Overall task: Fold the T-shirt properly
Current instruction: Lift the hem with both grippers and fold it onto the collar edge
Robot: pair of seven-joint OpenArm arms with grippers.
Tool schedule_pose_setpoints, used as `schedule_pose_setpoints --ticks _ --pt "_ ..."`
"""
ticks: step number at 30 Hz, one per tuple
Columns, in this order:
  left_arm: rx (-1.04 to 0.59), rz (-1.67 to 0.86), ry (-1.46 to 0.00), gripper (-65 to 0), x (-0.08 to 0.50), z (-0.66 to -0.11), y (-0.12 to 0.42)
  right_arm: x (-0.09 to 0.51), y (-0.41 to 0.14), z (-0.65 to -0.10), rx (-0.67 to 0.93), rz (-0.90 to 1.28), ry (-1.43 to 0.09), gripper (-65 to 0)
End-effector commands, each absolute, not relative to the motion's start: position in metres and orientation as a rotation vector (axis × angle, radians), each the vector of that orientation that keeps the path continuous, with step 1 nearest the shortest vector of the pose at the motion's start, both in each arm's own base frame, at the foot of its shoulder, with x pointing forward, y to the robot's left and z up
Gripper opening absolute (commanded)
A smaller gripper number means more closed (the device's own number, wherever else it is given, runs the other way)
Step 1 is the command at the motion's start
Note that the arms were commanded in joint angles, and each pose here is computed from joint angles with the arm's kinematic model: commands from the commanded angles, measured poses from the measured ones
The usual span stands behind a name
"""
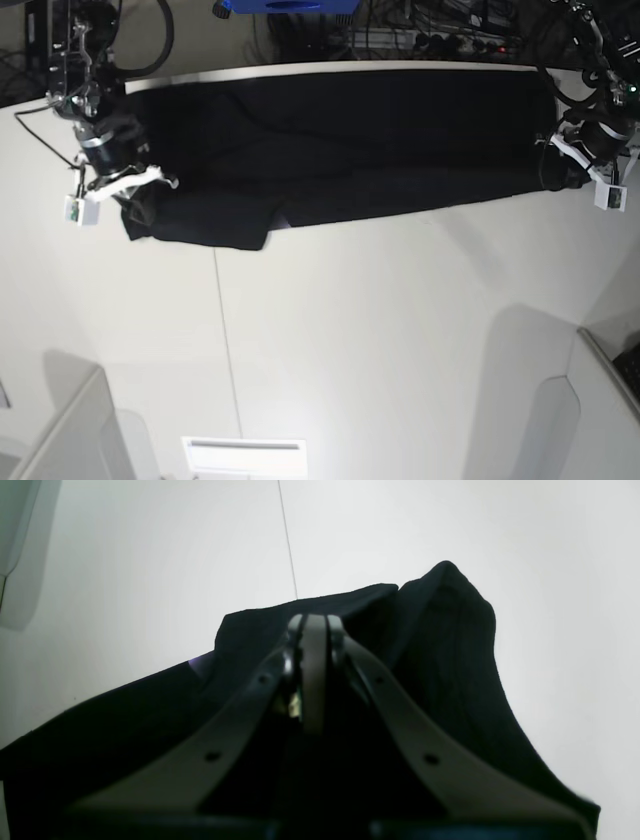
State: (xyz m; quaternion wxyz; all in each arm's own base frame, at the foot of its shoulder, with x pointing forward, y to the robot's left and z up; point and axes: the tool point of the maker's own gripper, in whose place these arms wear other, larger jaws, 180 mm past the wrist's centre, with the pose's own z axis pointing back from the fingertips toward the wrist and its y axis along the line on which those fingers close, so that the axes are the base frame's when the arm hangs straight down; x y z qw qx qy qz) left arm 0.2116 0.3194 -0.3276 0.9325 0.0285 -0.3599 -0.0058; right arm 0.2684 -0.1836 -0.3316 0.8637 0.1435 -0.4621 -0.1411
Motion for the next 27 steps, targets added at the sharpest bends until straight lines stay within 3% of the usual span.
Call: schedule_pose_setpoints --ticks 1,9,27 --pt "0.065 -0.023 -0.771 -65.0 0.216 -0.317 0.321 0.274 -0.194 -0.318 0.283 -0.295 -1.022 -65.0" --pt "0.084 -0.006 -0.742 -65.0 0.201 -0.32 0.33 0.257 -0.22 -0.324 0.223 -0.347 -1.005 -65.0" --pt "0.084 -0.014 -0.665 -65.0 0.176 -0.336 0.329 0.217 -0.214 -0.347 0.218 -0.393 -0.91 -65.0"
